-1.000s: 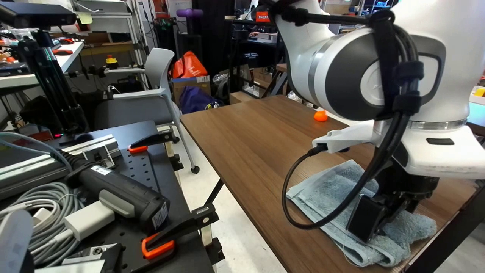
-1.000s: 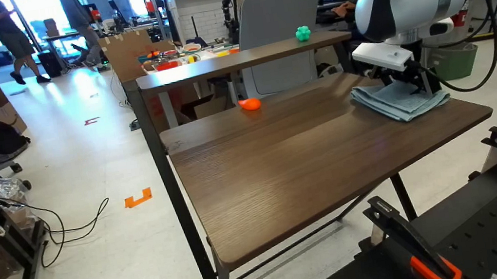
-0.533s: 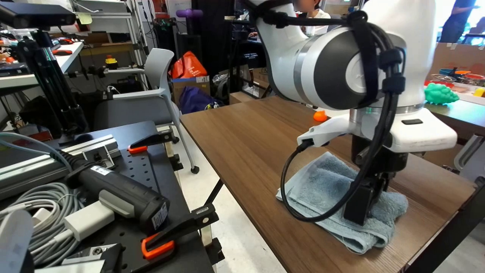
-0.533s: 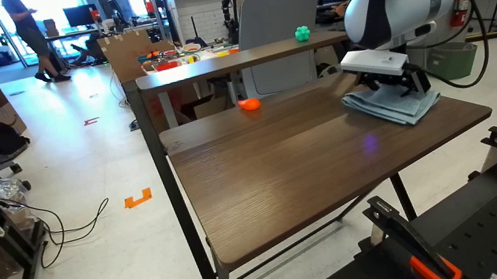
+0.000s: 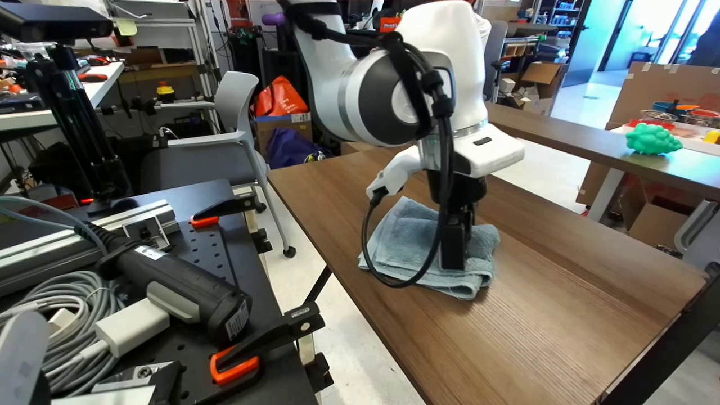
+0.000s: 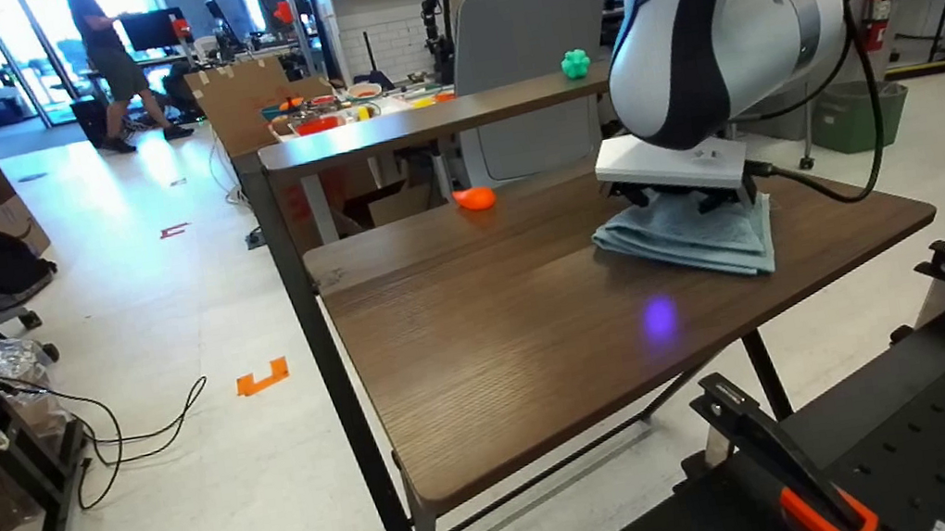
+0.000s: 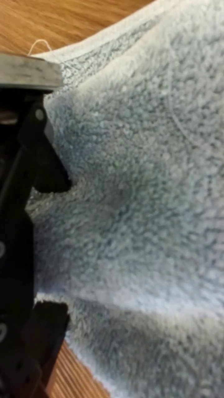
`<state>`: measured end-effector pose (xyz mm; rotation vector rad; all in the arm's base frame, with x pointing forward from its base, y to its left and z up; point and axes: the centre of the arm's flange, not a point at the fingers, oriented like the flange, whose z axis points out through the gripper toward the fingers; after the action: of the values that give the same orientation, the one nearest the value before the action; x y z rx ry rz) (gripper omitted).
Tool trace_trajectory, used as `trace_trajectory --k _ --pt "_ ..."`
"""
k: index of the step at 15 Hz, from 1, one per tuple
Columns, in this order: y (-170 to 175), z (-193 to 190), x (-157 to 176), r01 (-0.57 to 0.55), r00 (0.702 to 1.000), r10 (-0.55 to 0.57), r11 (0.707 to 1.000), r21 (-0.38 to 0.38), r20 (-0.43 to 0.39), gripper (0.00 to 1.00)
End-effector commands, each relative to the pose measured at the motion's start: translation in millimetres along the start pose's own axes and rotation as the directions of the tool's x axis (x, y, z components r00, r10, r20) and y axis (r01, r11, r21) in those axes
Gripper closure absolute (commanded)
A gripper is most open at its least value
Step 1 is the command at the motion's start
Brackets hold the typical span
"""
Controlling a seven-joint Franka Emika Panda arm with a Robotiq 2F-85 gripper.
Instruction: Wipe the table
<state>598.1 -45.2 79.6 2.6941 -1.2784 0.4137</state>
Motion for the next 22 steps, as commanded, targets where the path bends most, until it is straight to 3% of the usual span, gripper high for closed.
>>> trace_trajectory --k 1,5,7,11,14,18,22 --pt "-11.7 -7.0 -52.9 0.064 0.994 -0.067 0.997 0.037 0.092 0.0" --pt "-66.4 -6.9 -39.7 -0.105 0.988 0.088 0.986 0.131 0.126 0.0" --pt "-88.1 -0.9 -13.2 -0.226 0.97 0.207 0.96 0.165 0.128 0.0" --pt "-93.3 14.7 23.2 -0.353 0.934 0.334 0.919 0.175 0.127 0.0" --pt "-73.7 15.0 9.3 -0.293 0.954 0.275 0.943 0.159 0.122 0.0" --pt "-37.3 -8.5 -18.8 -0.126 0.987 0.104 0.974 0.187 0.121 0.0" --pt "1.7 -37.5 -55.0 0.086 0.986 -0.113 0.976 0.2 0.126 0.0"
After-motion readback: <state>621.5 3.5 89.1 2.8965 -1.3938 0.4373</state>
